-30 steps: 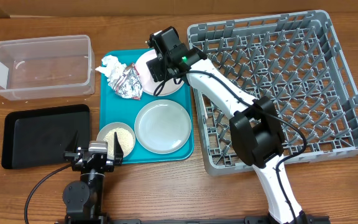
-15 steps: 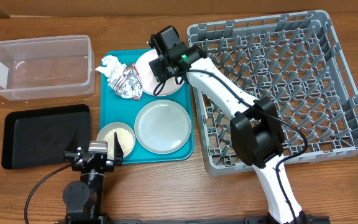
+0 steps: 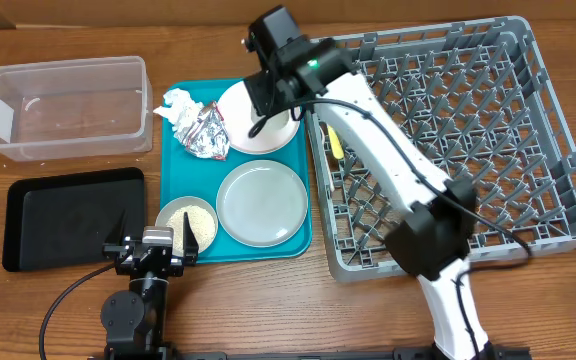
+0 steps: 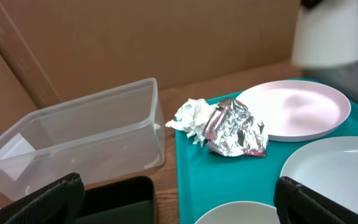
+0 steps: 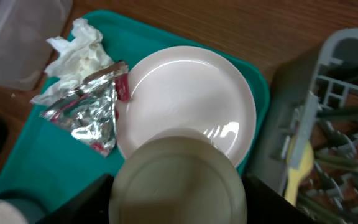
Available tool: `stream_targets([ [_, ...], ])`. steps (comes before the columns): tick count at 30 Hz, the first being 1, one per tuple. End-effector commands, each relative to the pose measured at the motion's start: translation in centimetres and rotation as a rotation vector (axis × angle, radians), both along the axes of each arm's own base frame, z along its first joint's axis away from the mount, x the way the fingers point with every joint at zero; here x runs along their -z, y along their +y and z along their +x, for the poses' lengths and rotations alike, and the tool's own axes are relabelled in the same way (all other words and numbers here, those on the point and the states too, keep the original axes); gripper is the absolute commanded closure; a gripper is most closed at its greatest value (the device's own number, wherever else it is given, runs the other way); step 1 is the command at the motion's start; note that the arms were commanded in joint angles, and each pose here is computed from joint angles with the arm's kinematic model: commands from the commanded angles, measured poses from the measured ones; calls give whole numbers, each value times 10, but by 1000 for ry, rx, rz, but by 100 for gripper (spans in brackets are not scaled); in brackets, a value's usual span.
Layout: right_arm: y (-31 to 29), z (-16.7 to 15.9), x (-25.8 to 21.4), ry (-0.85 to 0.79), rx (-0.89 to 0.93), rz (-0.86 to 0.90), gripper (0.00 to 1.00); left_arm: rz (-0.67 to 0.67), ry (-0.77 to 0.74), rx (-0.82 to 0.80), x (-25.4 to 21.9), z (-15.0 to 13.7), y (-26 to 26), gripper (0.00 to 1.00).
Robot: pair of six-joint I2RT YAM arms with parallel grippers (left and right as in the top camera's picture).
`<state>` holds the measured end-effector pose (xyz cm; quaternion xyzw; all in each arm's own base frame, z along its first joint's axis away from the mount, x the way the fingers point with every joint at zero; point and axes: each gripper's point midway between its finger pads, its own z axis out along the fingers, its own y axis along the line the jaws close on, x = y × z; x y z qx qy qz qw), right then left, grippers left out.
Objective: Sort waste into correct bins and load items into the dishwasher rack
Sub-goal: 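Carry the cup to the rack and set it down upside down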
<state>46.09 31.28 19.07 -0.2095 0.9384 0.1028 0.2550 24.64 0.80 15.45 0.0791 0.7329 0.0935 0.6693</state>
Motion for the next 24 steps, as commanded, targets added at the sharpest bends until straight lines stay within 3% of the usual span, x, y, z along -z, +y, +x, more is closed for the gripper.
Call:
stream_targets([
  [1,-29,-7,-87,-125,59,74,56,8,-1,-5,0,0,2,0],
  [6,-101,-7,-100,-95,217,14,56,8,-1,-5,0,0,2,0],
  [16,-280,-20,-60,182,615,-89,57,8,-1,-5,0,0,2,0],
  [24,-351,-35,-54,258,772,-83,57,8,-1,-5,0,0,2,0],
])
